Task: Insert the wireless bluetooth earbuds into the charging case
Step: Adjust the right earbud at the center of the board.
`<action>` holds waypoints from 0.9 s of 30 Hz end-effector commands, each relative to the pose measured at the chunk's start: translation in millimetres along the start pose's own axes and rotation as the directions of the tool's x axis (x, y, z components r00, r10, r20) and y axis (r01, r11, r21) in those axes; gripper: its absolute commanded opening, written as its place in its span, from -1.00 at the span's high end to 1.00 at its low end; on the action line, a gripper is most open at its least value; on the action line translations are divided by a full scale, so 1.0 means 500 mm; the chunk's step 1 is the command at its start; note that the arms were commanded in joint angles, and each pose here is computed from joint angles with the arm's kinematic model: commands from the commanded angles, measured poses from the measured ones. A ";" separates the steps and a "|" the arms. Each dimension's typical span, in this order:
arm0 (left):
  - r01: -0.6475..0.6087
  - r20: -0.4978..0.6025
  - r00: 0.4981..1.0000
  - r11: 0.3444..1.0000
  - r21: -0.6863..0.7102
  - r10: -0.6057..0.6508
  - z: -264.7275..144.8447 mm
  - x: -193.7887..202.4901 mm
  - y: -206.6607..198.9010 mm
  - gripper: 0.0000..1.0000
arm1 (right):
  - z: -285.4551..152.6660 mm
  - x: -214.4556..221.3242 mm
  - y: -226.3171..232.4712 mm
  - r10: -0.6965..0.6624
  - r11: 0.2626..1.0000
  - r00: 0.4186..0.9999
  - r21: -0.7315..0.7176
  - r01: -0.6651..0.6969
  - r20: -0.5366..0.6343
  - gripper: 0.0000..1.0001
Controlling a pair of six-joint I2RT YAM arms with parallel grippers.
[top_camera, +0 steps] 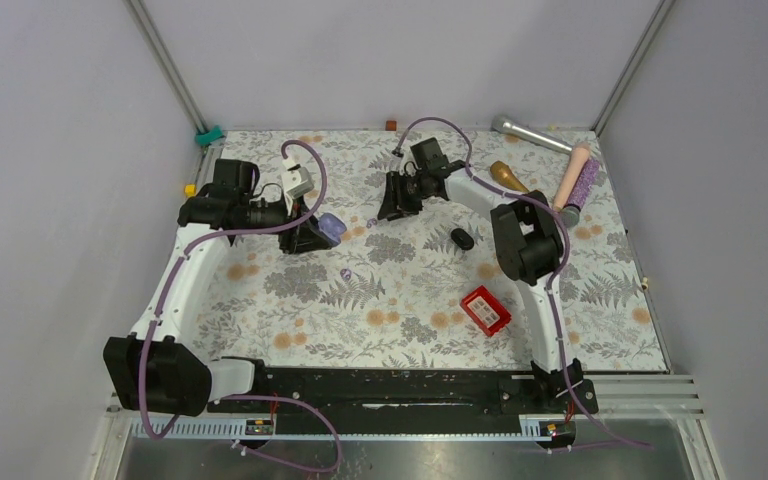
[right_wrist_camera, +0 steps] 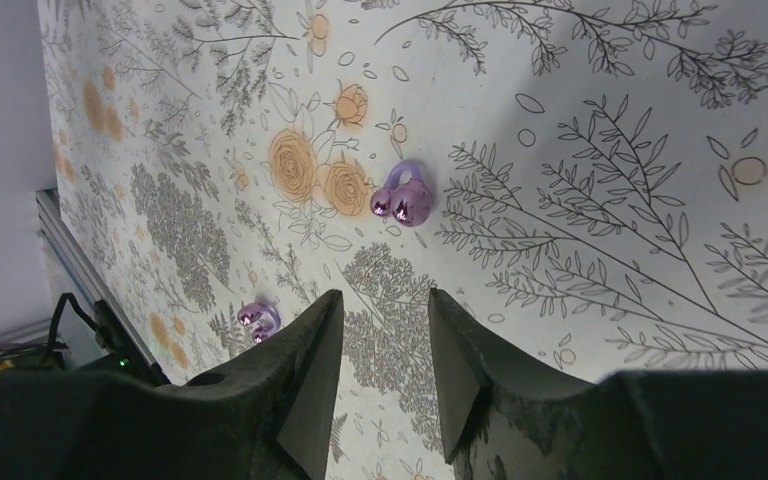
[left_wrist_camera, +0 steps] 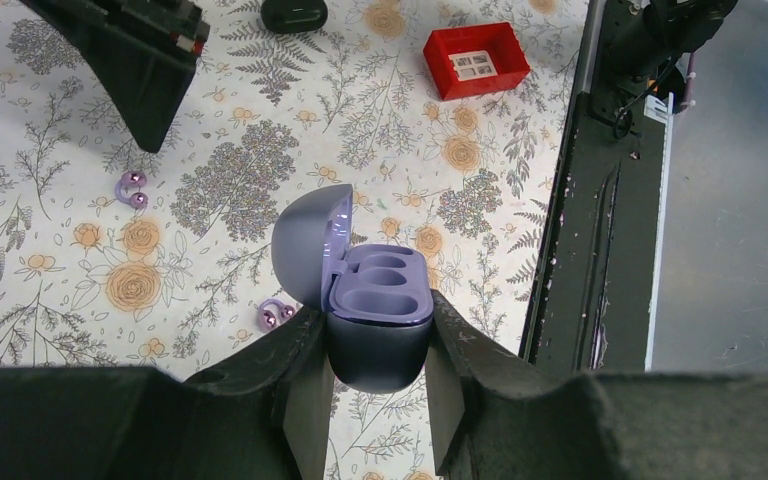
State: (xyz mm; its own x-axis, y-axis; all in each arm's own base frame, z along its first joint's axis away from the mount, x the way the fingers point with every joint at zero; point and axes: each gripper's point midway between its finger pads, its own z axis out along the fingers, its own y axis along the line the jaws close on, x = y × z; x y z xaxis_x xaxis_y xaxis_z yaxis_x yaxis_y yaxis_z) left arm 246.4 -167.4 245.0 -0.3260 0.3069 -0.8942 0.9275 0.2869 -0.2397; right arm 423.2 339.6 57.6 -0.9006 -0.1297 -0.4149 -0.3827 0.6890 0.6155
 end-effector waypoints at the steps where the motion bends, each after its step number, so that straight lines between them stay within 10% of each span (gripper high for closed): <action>1: -0.068 0.052 0.996 0.997 0.021 0.067 -0.008 -0.020 -0.013 1.00 | 0.028 -0.018 0.024 0.090 0.996 0.996 -0.027 -0.090 -0.012 0.10; 27: -0.074 0.075 0.995 0.997 0.017 0.072 -0.018 -0.022 -0.012 1.00 | 0.114 -0.024 0.043 0.157 0.987 0.984 -0.010 -0.158 -0.085 0.24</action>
State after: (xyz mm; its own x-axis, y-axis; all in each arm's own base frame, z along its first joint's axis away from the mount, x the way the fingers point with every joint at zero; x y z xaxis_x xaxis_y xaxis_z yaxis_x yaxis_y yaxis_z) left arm 246.2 -161.6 248.8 -0.3052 0.2874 -0.9079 0.9312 0.2897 -0.2213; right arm 449.0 377.2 20.4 -0.9692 -0.0390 -0.2433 -0.1993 0.7048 0.6808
